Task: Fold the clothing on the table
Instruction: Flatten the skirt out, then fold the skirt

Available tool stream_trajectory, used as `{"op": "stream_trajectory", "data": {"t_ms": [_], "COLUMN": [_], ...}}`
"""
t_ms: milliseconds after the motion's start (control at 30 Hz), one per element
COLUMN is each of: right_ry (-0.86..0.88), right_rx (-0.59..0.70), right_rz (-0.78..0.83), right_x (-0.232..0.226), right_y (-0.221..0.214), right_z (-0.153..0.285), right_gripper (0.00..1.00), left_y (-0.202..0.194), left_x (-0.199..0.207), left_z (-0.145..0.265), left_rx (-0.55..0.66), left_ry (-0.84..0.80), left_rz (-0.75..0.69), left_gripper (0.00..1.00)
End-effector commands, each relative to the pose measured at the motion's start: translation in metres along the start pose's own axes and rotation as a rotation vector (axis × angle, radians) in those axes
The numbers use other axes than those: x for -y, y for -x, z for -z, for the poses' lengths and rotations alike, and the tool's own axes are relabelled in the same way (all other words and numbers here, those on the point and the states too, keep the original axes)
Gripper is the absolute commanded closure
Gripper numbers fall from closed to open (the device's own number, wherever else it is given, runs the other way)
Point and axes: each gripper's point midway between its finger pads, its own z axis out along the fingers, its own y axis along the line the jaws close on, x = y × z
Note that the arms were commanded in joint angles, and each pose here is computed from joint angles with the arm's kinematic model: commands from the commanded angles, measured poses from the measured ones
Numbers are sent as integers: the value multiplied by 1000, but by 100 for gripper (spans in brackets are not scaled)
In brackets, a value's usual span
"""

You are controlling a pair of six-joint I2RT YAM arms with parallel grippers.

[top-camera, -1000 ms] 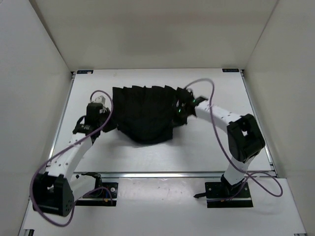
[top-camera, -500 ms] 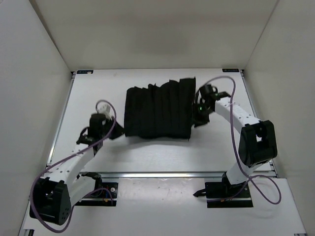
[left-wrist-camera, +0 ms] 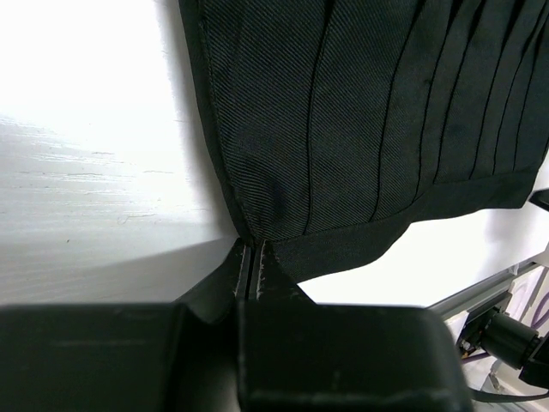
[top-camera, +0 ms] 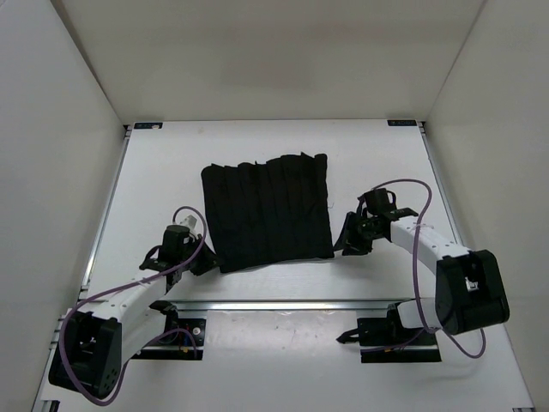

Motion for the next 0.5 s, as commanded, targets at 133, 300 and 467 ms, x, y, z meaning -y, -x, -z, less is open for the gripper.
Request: {"op": "stream_trajectory", "data": {"t_ms": [133,300,467], "right_ry": [87,115,88], "right_rx": [8,-106,-63], "right_rz": [-1,9,68], "right_x": [-24,-35,-57], "right_y": [16,-3,16], "right_z": [-29,-49,-7], "right_gripper": [64,85,100], "left_y": [13,12,54], "left_x": [7,5,50], "left_z": [3,5,26], "left_rx": [48,44,101], "left_ry": [-19,-14,-95], "left_rz": [-23,-18,-26], "left_gripper": [100,100,100]}}
